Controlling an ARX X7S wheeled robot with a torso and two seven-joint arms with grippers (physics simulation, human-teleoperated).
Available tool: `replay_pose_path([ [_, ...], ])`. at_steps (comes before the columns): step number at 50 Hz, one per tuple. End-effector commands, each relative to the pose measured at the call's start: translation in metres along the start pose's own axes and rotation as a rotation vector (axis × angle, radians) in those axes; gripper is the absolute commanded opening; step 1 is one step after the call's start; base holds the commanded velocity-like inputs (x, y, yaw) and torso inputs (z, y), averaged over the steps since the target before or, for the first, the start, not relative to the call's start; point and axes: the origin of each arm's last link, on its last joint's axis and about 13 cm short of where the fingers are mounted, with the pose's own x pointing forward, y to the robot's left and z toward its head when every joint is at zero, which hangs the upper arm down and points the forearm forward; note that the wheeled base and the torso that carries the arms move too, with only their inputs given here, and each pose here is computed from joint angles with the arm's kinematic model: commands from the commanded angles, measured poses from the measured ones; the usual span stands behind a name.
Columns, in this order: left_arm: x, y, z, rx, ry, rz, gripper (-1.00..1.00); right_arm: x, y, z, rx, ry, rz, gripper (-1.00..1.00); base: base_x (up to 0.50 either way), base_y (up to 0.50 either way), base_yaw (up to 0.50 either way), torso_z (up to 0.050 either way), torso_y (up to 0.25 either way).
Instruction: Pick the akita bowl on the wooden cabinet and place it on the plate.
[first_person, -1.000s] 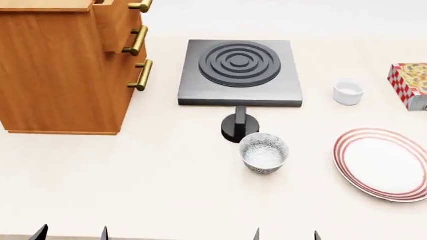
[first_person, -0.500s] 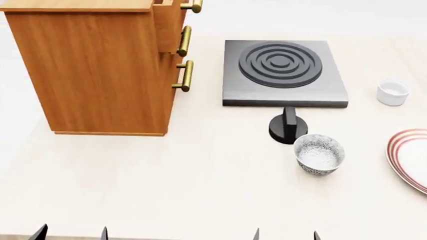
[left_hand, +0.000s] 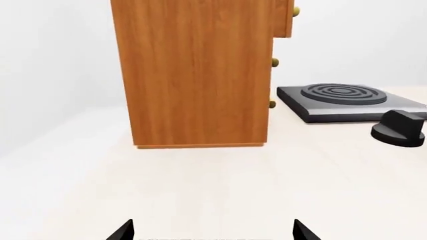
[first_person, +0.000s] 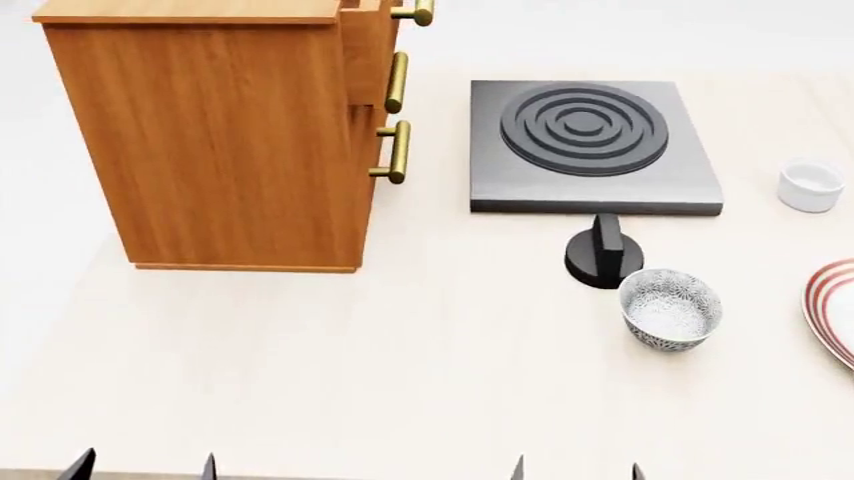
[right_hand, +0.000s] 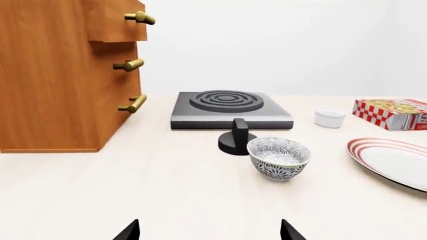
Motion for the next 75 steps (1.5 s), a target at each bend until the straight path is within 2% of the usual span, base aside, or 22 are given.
replay_pose_path([
  [1, -0.001, -0.001, 0.001, 0.090, 0.012, 0.038, 1.00, 0.000, -0.002, 0.004, 0.016, -0.019, -0.035, 1.00, 0.00, 0.00, 0.00, 0.000, 0.000],
  [5, -0.003, -0.002, 0.003, 0.108, 0.008, 0.046, 1.00, -0.001, -0.002, 0.005, -0.010, -0.033, -0.065, 1.00, 0.00, 0.00, 0.00, 0.000, 0.000],
  [6, -0.005, -0.002, 0.006, 0.116, -0.008, 0.043, 1.00, -0.002, -0.001, 0.007, -0.011, -0.035, -0.052, 1.00, 0.00, 0.00, 0.00, 0.000, 0.000],
  [7, -0.007, -0.003, 0.014, 0.149, -0.069, 0.078, 1.00, -0.003, 0.000, 0.012, -0.026, -0.056, -0.053, 1.00, 0.00, 0.00, 0.00, 0.000, 0.000],
  [12, -0.008, -0.003, 0.020, 0.133, -0.073, 0.075, 1.00, -0.004, -0.001, 0.018, -0.013, -0.073, -0.056, 1.00, 0.00, 0.00, 0.00, 0.000, 0.000],
  [13, -0.012, -0.004, 0.035, 0.061, -0.105, -0.019, 1.00, -0.006, -0.001, 0.035, -0.008, -0.136, -0.075, 1.00, 0.00, 0.00, 0.00, 0.000, 0.000],
  [15, -0.011, -0.004, 0.038, 0.136, -0.114, -0.005, 1.00, -0.008, -0.001, 0.040, -0.005, -0.145, -0.070, 1.00, 0.00, 0.00, 0.00, 0.000, 0.000],
  [19, -0.011, -0.004, 0.038, 0.136, -0.114, -0.005, 1.00, -0.008, -0.001, 0.040, -0.005, -0.145, -0.070, 1.00, 0.00, 0.00, 0.00, 0.000, 0.000],
  [20, -0.009, -0.005, 0.058, 0.188, -0.178, -0.007, 1.00, -0.009, -0.004, 0.053, 0.003, -0.188, -0.063, 1.00, 0.00, 0.00, 0.00, 0.000, 0.000],
  [26, -0.007, -0.005, 0.071, 0.201, -0.212, -0.008, 1.00, -0.011, -0.004, 0.067, 0.005, -0.232, -0.056, 1.00, 0.00, 0.00, 0.00, 0.000, 0.000],
  [29, -0.001, -0.008, 0.088, 0.241, -0.272, 0.002, 1.00, -0.012, -0.003, 0.085, -0.010, -0.283, -0.055, 1.00, 0.00, 0.00, 0.00, 0.000, 0.000],
  [34, 0.006, -0.009, 0.111, 0.212, -0.341, 0.010, 1.00, -0.013, 0.001, 0.104, -0.024, -0.341, -0.043, 1.00, 0.00, 0.00, 0.00, 0.000, 0.000],
  [39, 0.008, -0.008, 0.117, 0.223, -0.361, 0.023, 1.00, -0.014, 0.001, 0.113, -0.020, -0.363, -0.046, 1.00, 0.00, 0.00, 0.00, 0.000, 0.000],
  [40, 0.007, -0.004, 0.150, 0.223, -0.448, 0.045, 1.00, -0.015, 0.002, 0.147, -0.023, -0.453, -0.060, 1.00, 0.00, 0.00, 0.00, 0.000, 0.000],
  [41, 0.006, -0.004, 0.151, 0.223, -0.448, 0.045, 1.00, -0.024, 0.003, 0.160, -0.004, -0.514, -0.049, 1.00, 0.00, 0.00, 0.00, 0.000, 0.000],
  [43, 0.004, -0.004, 0.155, 0.221, -0.456, 0.049, 1.00, -0.027, 0.003, 0.163, 0.000, -0.526, -0.044, 1.00, 0.00, 0.00, 0.00, 0.000, 0.000],
  [75, -0.005, -0.002, 0.167, 0.194, -0.481, 0.045, 1.00, -0.035, 0.005, 0.173, 0.015, -0.567, -0.022, 1.00, 0.00, 0.00, 0.00, 0.000, 0.000],
])
